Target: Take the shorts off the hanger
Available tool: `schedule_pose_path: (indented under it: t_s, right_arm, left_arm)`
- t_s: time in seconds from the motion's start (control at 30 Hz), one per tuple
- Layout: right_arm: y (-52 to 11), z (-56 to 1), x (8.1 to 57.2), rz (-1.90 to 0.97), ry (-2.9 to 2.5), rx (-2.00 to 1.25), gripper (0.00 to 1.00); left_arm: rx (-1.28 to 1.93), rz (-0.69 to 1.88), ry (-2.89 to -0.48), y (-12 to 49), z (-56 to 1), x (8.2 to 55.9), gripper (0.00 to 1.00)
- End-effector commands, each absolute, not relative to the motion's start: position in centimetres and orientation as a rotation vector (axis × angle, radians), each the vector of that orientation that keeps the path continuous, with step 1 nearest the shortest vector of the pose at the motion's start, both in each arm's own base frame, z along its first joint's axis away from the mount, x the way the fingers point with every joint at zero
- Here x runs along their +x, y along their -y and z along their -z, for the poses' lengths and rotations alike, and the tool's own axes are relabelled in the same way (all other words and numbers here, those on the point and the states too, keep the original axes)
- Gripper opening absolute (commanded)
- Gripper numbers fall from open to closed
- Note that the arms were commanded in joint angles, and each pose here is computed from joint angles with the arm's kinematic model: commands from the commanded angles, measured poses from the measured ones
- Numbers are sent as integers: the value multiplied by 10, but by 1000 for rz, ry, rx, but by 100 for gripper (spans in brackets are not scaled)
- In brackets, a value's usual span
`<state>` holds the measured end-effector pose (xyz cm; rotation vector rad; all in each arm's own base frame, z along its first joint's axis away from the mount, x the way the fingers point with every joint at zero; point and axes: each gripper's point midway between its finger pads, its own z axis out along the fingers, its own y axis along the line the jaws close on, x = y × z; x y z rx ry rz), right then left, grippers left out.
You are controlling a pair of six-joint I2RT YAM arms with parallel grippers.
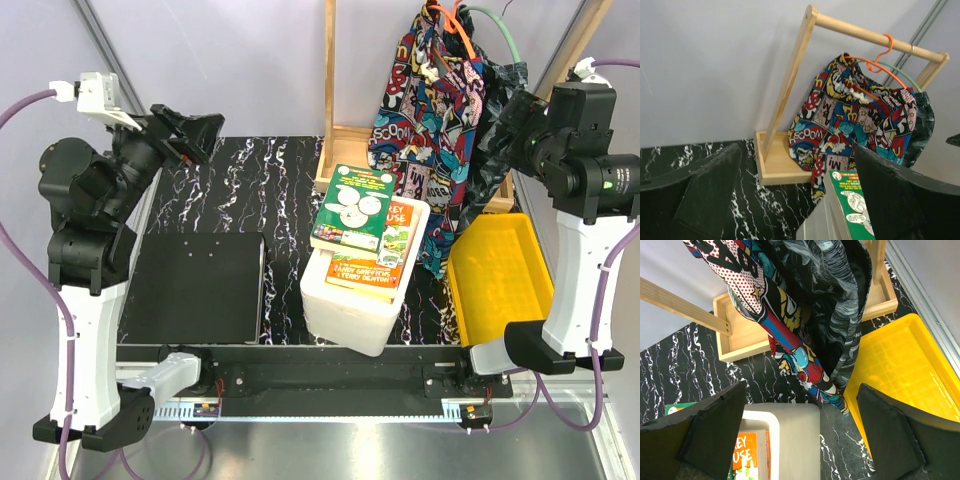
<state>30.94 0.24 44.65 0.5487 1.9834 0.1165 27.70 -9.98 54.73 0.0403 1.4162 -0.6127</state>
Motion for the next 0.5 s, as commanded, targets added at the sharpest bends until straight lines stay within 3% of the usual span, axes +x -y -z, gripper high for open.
schedule_pose_path:
  t_s: [0.0,0.33,0.47]
  right_arm:
    - [8,-442,296,-46,-2022,572,100]
    - [-44,-471,347,-358,-1942,372,100]
    - [-36,-484,376,-316,-1877,393,100]
  left_arm:
    - [58,710,-1484,113,-532,268,99]
    - [136,787,-1598,130,-497,243,99]
    - [248,733,-1586,131,-491,213,99]
